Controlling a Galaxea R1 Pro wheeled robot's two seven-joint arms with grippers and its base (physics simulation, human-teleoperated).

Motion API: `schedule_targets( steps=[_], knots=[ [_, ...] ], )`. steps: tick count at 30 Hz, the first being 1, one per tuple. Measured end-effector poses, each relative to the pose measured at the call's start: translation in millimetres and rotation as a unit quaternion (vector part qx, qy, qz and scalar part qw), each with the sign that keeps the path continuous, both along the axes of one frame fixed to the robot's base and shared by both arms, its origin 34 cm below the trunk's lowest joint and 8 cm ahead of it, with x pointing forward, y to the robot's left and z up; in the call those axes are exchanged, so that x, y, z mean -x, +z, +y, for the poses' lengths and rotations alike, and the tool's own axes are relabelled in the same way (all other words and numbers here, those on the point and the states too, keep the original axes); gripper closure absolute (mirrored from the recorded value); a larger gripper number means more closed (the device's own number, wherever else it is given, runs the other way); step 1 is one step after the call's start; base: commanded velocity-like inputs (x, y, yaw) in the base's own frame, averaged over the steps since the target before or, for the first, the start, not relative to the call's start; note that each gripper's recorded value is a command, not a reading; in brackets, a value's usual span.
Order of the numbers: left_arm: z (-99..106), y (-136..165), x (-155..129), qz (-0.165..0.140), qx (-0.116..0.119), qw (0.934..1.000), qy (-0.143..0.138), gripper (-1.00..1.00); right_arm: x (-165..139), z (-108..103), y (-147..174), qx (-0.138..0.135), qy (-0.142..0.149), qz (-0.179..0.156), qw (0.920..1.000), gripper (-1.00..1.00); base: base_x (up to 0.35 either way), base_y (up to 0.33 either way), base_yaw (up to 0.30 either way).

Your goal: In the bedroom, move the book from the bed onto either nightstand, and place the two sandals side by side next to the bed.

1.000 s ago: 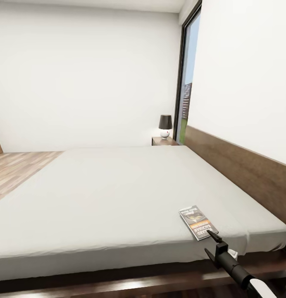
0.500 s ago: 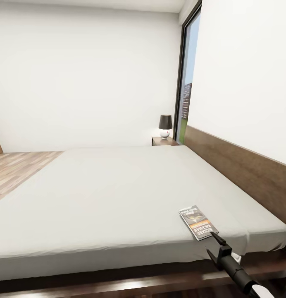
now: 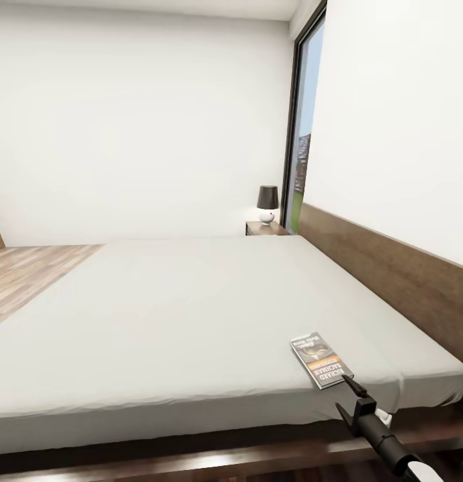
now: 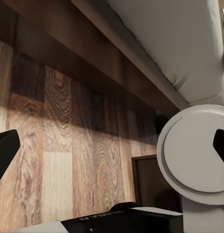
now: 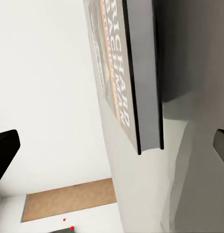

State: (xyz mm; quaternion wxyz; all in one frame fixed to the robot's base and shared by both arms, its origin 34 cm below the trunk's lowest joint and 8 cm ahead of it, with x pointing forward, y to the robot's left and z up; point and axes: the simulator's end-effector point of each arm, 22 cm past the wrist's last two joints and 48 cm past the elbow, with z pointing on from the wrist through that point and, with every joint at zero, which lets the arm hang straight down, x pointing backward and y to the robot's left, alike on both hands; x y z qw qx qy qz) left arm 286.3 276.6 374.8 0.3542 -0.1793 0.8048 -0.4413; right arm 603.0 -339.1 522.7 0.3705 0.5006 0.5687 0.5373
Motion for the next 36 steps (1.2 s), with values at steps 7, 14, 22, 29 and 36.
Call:
schedule_targets(
  steps=[7, 14, 22, 29, 36],
  knots=[
    [4.2, 0.4, -0.3, 0.0, -0.002, 1.0, 0.001, -1.0, -0.4, 2.2, 0.2, 0.005, 0.004, 0.001, 1.0, -1.0, 0.0, 0.0, 0.0],
    [7.7, 1.2, -0.5, 0.001, -0.002, 1.0, 0.001, -1.0, -2.0, 7.3, 1.4, 0.007, 0.012, 0.001, 0.9999, -1.0, 0.0, 0.0, 0.0],
    [6.3, 8.2, -0.1, -0.009, 0.009, 0.9999, -0.006, -1.0, -2.9, 11.9, 2.0, 0.005, 0.015, 0.0, 0.9999, -1.0, 0.0, 0.0, 0.0],
    [5.4, 10.8, 0.1, -0.013, 0.014, 0.9998, -0.009, -1.0, -3.3, 12.7, 2.3, 0.005, 0.015, -0.001, 0.9999, -1.0, 0.0, 0.0, 0.0],
    [5.0, 11.8, 0.2, -0.015, 0.015, 0.9997, -0.01, -1.0, -3.2, 12.9, 2.1, 0.005, 0.015, 0.0, 0.9999, -1.0, 0.0, 0.0, 0.0]
  ],
)
